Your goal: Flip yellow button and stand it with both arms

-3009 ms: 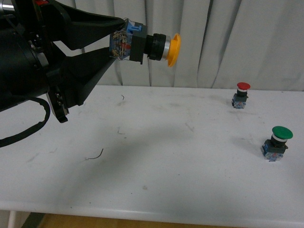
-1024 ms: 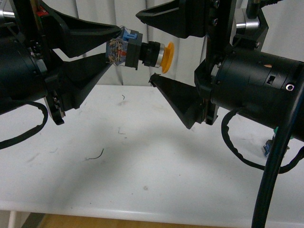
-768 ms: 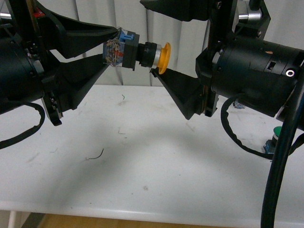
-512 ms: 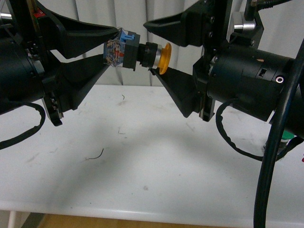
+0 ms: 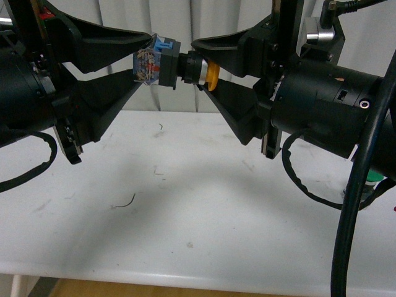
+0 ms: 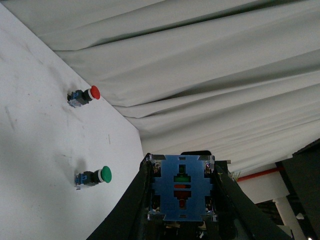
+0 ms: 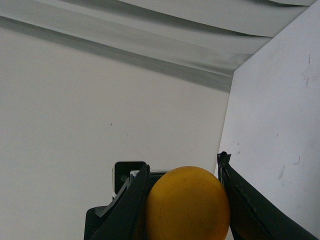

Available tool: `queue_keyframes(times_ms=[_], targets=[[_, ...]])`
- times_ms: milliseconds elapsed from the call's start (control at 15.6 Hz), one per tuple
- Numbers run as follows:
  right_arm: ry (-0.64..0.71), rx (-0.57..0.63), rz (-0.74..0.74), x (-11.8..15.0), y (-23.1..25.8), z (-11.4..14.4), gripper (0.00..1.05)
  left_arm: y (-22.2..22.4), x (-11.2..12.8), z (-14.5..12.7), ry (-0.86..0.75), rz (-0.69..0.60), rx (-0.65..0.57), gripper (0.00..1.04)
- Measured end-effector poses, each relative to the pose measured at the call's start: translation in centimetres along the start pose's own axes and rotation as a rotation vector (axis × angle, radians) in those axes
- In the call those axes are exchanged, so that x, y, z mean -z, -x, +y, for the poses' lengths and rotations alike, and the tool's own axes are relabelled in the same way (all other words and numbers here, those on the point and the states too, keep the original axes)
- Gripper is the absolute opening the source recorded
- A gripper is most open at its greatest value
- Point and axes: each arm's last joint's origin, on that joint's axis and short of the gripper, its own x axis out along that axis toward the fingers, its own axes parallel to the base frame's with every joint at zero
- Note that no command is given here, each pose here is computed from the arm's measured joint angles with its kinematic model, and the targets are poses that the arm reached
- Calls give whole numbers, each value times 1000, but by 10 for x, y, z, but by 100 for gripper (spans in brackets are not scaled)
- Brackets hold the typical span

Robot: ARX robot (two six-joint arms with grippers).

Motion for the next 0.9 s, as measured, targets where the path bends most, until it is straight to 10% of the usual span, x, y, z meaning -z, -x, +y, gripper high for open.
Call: queue_keyframes(times_ms=[512, 896], targets=[[23, 0, -1, 0, 0, 0, 36, 10, -17, 10, 47, -57, -36, 100], [27, 16, -49, -13, 8, -3, 36, 24, -38, 10, 34, -119, -42, 98]])
